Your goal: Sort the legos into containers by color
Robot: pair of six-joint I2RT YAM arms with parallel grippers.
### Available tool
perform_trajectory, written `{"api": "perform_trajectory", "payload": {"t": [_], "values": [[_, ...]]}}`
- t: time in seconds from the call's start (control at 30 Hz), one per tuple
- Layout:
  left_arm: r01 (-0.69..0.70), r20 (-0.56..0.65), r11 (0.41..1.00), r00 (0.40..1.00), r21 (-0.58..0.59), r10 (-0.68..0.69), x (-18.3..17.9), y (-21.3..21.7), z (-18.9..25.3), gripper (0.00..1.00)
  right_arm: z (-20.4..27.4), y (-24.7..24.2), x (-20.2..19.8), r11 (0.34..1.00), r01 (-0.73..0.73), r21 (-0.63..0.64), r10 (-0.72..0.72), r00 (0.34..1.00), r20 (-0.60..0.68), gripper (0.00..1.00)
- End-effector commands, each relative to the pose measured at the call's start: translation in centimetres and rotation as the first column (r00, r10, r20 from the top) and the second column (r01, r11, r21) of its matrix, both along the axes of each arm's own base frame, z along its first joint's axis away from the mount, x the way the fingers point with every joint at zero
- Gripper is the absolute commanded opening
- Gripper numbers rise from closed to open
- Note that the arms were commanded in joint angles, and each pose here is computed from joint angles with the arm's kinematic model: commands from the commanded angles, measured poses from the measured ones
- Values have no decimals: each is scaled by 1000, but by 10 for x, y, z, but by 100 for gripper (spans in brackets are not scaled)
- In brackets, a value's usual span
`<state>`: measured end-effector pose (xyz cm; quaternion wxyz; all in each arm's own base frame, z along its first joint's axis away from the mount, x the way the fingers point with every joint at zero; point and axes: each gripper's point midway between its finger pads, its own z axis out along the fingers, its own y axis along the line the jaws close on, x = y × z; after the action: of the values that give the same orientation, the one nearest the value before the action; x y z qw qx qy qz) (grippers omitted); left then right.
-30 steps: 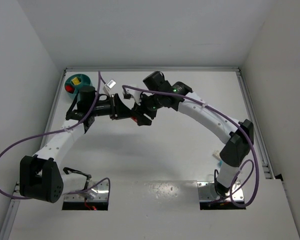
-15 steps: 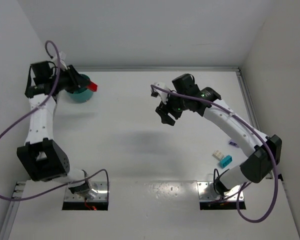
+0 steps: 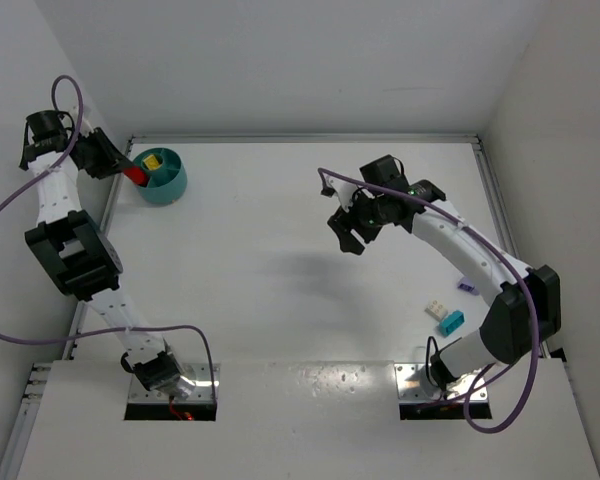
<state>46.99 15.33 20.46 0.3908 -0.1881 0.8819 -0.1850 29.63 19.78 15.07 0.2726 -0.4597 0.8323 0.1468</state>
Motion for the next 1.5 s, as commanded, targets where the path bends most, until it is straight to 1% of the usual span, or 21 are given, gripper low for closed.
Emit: {"api": "perform_trajectory", "payload": {"t": [0.0,0.1,0.13,0.2,0.23,0.27,0.43,0.5,0.53,0.63,0.67,0.77,1.0,1.07,1.23,1.47], "values": [[-3,84,997,996,80,-4,16,13,33,0,16,12,8,997,-5,74,4,1000,25,69],[-13,70,998,998,58,9,24,16,24,0,15,14,10,996,0,92,-1,1000,10,69],[-14,80,998,997,63,9,26,17,26,0,14,15,12,996,1,91,-1,1000,9,69],[-19,64,999,998,48,15,30,19,14,0,15,17,11,995,3,101,-3,1000,0,69],[-20,83,998,996,58,15,33,21,19,0,15,17,11,995,3,101,-3,1000,0,69],[-19,71,998,997,52,15,34,22,12,0,15,17,11,995,3,101,-3,1000,0,69],[-37,105,998,994,48,32,48,28,8,0,15,19,12,994,-2,107,2,1000,-4,69],[-48,141,997,989,54,40,55,31,15,0,15,19,12,994,-2,107,2,1000,-4,69],[-46,138,998,990,36,40,57,30,9,0,12,17,14,995,8,103,-7,1000,-12,69],[-53,165,998,985,17,49,64,31,11,0,12,17,14,995,8,103,-7,1000,-12,69],[-53,186,998,981,27,47,69,34,16,0,12,17,14,995,8,103,-7,1000,-12,69],[-55,190,998,980,5,53,75,35,15,0,8,17,15,995,9,99,-7,1000,-20,69],[-95,185,995,979,33,87,81,46,6,0,5,18,15,995,6,97,-2,999,-40,69],[-106,203,992,975,61,92,84,51,8,0,5,18,15,995,6,97,-2,999,-40,69],[-129,211,989,971,69,112,87,56,1,0,5,20,16,995,14,100,-10,999,-46,69],[-155,197,983,971,103,133,85,64,-8,0,8,21,18,994,14,104,-10,999,-38,69]]}}
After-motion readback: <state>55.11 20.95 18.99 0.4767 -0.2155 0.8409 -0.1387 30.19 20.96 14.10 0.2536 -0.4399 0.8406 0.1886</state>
